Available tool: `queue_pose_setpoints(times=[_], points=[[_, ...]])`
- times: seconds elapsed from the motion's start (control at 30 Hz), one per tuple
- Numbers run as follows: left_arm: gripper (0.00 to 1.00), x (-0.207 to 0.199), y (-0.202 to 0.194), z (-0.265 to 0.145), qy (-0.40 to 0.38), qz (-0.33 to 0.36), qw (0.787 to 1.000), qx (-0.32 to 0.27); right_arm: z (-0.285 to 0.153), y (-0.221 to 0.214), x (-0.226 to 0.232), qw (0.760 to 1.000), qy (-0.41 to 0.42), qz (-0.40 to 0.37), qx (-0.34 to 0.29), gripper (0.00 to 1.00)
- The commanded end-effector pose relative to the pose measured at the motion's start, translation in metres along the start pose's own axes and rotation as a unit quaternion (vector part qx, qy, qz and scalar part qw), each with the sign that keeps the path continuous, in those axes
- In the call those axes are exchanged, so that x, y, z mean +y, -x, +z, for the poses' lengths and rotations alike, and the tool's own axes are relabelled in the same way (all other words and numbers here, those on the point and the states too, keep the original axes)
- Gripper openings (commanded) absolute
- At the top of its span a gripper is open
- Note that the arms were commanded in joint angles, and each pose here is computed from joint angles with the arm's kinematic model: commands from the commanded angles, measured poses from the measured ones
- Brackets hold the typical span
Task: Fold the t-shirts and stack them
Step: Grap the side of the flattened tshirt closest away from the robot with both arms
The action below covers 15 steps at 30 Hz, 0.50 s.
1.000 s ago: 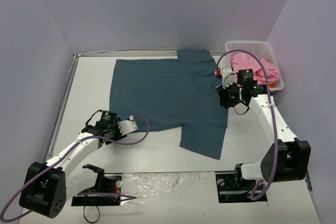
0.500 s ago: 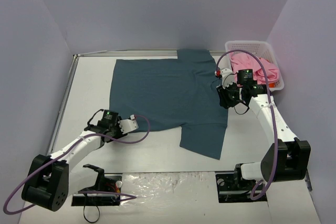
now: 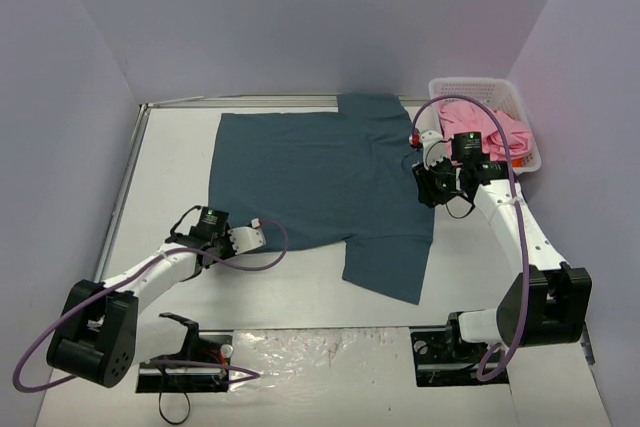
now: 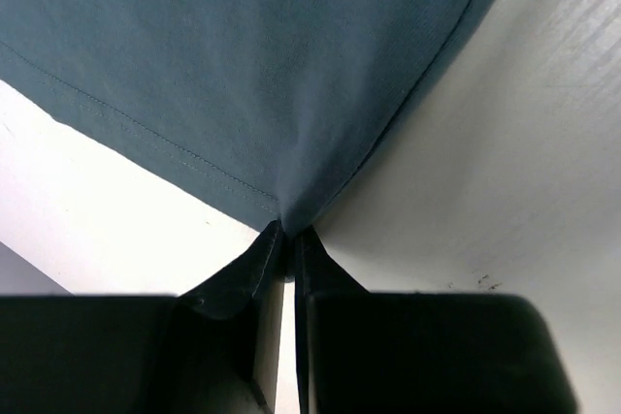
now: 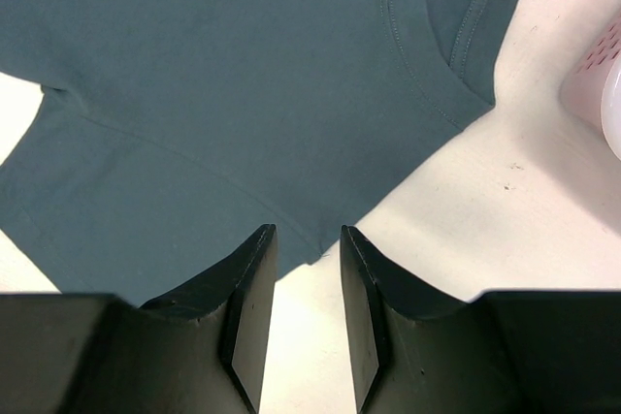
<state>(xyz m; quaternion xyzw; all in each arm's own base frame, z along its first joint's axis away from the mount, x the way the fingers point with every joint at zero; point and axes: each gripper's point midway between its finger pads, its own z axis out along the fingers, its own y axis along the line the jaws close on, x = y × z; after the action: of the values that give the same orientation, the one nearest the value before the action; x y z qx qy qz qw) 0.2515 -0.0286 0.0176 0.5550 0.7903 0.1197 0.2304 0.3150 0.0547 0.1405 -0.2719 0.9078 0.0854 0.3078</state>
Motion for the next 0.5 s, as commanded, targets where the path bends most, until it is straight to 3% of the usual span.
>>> queue_pose_setpoints(times=[0.0, 0.23, 0.47], points=[[0.03, -0.014, -0.001, -0.005, -0.040, -0.005, 0.999, 0.005, 0.003, -0.007, 0.005, 1.000, 0.017, 0.001, 0.011, 0.29], [0.02, 0.016, 0.011, -0.005, 0.000, -0.082, 0.997, 0.016, 0.000, -0.033, 0.035, 0.989, 0.041, -0.075, 0.121, 0.15], [0.03, 0.036, 0.016, 0.014, -0.004, -0.134, 0.989, 0.054, -0.003, -0.060, 0.074, 0.950, 0.093, -0.178, 0.238, 0.19]])
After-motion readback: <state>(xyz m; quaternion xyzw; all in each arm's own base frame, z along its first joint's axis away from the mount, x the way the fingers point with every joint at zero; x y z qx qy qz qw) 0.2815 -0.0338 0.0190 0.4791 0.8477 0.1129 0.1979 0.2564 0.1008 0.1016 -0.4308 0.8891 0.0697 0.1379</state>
